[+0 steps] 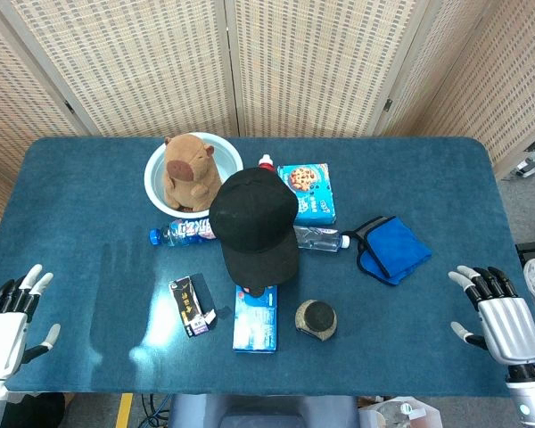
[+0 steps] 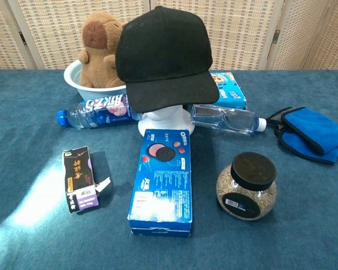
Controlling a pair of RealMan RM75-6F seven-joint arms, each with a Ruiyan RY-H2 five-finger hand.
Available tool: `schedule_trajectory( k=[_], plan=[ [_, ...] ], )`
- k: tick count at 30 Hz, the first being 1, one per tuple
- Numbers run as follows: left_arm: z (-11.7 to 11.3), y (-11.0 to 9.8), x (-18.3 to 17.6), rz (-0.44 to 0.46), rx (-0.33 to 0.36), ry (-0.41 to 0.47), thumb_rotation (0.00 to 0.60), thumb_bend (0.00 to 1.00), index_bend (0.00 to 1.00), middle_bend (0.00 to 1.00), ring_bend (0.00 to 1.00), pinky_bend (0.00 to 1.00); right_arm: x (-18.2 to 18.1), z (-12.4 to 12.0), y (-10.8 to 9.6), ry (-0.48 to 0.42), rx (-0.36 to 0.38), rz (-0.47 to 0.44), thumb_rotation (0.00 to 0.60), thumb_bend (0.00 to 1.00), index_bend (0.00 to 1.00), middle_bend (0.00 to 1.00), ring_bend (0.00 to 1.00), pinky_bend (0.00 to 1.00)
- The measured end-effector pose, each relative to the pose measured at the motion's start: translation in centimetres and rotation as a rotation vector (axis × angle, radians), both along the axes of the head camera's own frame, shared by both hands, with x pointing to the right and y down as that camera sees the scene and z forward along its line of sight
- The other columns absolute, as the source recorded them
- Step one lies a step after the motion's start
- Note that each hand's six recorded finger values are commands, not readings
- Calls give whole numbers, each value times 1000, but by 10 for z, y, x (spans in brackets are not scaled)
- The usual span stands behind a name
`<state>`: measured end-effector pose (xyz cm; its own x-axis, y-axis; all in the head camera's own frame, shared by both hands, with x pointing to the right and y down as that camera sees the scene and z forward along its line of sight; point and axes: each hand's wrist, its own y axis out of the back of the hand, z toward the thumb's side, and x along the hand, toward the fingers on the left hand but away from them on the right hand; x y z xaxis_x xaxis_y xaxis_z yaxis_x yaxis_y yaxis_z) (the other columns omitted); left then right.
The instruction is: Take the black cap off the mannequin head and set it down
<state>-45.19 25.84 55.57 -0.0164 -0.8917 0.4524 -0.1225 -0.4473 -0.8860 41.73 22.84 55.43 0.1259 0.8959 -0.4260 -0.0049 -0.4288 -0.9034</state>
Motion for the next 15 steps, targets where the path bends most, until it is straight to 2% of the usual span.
schedule_trajectory(
  k=[15],
  plan=[
    [-4,1,1,2,9,4,600,311,94,0,0,0,-3,-3,0,-22,15,-14,600,0,242,196,158,143]
  ],
)
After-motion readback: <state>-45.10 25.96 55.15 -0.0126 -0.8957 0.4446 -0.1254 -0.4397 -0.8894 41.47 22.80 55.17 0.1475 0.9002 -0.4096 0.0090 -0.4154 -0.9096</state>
